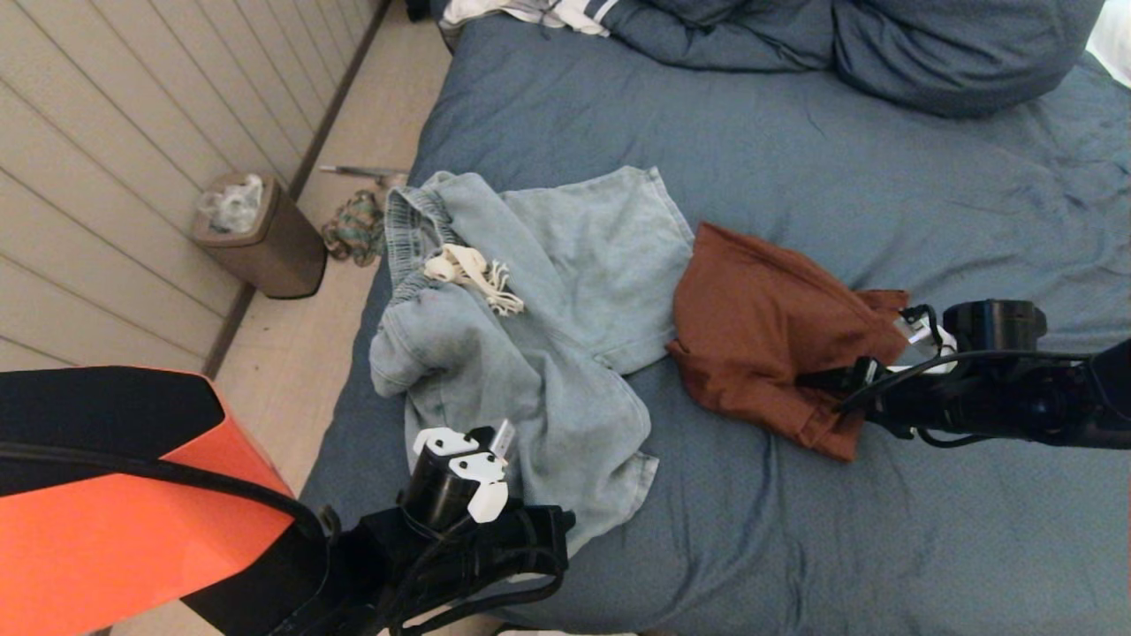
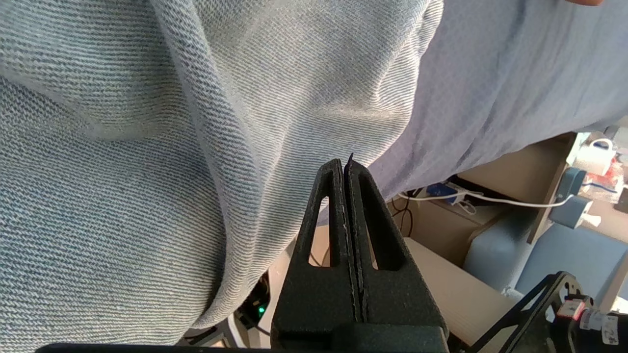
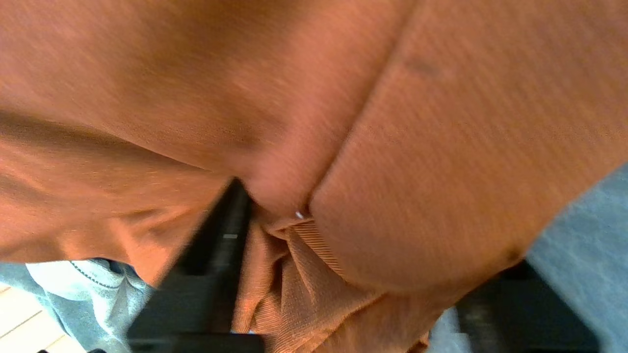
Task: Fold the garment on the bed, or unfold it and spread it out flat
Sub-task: Fold the blue shorts
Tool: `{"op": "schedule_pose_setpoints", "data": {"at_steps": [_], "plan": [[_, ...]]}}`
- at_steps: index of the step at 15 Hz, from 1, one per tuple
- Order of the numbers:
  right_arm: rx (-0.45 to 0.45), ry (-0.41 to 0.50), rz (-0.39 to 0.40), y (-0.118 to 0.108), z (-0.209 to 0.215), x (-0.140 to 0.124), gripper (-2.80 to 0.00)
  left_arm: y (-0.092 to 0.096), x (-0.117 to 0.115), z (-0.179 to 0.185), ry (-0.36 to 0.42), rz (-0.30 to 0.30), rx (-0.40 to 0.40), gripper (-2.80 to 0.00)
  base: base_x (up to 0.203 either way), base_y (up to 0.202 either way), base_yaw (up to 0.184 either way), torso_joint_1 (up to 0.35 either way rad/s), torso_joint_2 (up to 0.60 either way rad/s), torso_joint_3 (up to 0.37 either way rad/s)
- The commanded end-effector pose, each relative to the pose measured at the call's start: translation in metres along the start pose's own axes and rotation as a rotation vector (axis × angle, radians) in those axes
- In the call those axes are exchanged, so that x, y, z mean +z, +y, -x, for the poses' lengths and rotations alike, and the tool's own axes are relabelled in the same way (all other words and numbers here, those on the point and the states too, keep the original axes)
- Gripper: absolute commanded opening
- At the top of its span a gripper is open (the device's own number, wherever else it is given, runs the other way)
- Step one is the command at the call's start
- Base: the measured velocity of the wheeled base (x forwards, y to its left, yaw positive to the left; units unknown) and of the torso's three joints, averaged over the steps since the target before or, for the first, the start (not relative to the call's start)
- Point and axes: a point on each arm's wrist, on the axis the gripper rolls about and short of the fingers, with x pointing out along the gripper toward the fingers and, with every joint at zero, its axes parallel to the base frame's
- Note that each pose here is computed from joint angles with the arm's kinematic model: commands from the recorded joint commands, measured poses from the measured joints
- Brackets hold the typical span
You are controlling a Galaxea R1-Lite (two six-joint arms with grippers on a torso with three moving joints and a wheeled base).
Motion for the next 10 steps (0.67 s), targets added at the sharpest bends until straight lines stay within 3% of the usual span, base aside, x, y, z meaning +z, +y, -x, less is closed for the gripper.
{"op": "schedule_pose_setpoints", "data": {"at_steps": [1,6,10], "plan": [[0.008,0.006,-0.002,0.000,-0.002,0.000,-2.80,0.000,0.000,0.001,-0.004,0.003,-0.004,-2.80,0.000,0.000,0.000,0.000,0.00,0.000],[0.048,-0.082,0.035,0.023,0.013,0.024,-2.80,-0.002,0.003,0.004,-0.013,-0.001,-0.010,-2.80,0.000,0.000,0.000,0.000,0.00,0.000],[0.042,-0.099,0.030,0.040,0.032,0.047,-2.80,-0.004,0.005,0.006,-0.022,-0.002,-0.017,-2.80,0.000,0.000,0.000,0.000,0.00,0.000]]}}
